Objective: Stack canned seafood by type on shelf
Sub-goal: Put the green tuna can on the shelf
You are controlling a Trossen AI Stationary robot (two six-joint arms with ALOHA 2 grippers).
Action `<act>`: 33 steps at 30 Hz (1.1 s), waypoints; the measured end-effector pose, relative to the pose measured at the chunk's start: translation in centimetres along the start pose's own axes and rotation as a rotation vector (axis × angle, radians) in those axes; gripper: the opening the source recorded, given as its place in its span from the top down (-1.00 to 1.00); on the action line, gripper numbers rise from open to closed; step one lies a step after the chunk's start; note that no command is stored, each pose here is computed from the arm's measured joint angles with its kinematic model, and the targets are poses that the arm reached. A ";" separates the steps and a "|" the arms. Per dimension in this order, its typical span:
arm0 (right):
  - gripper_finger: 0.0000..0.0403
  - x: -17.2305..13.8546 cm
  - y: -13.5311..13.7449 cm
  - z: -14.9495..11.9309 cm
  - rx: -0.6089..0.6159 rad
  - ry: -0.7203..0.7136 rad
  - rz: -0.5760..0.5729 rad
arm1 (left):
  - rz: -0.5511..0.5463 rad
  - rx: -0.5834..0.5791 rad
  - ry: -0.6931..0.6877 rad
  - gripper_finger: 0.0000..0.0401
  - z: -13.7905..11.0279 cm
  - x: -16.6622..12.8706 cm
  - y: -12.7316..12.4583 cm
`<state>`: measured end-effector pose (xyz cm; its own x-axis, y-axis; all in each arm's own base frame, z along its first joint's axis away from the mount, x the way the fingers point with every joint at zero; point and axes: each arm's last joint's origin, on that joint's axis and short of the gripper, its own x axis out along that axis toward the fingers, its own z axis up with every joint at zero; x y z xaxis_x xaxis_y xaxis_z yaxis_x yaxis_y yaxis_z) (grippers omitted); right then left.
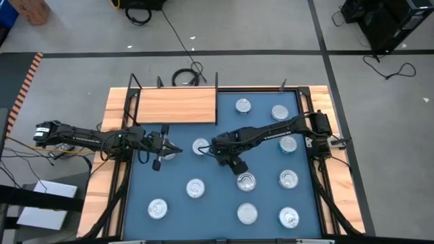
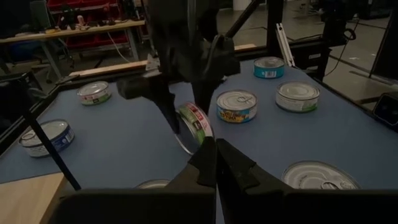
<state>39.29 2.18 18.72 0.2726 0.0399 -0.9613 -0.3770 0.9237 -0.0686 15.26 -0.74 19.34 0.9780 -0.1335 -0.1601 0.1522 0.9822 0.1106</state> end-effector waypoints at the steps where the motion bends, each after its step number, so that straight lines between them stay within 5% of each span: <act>1: -0.13 0.0 0.0 0.1 0.026 -0.008 0.011 | 0.000 0.000 -0.004 0.98 0.0 0.0 0.0; 8: 0.32 -0.3 0.0 0.2 0.196 -0.032 0.051 | 0.000 0.049 -0.005 0.98 0.0 0.2 0.0; 17: 0.33 -1.9 -0.5 1.5 0.375 -0.207 0.035 | -0.043 0.281 -0.007 0.98 0.1 0.4 -1.3; 33: 0.33 -0.5 -3.0 2.6 0.776 -0.740 0.147 | 0.176 0.647 -0.059 0.98 1.6 -0.2 -4.4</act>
<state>42.57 0.42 20.05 0.8352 0.1502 -0.5289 0.1427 0.8697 0.4724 14.65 -5.22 20.42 0.9994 -0.0036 -0.0337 0.0261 0.7154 0.6983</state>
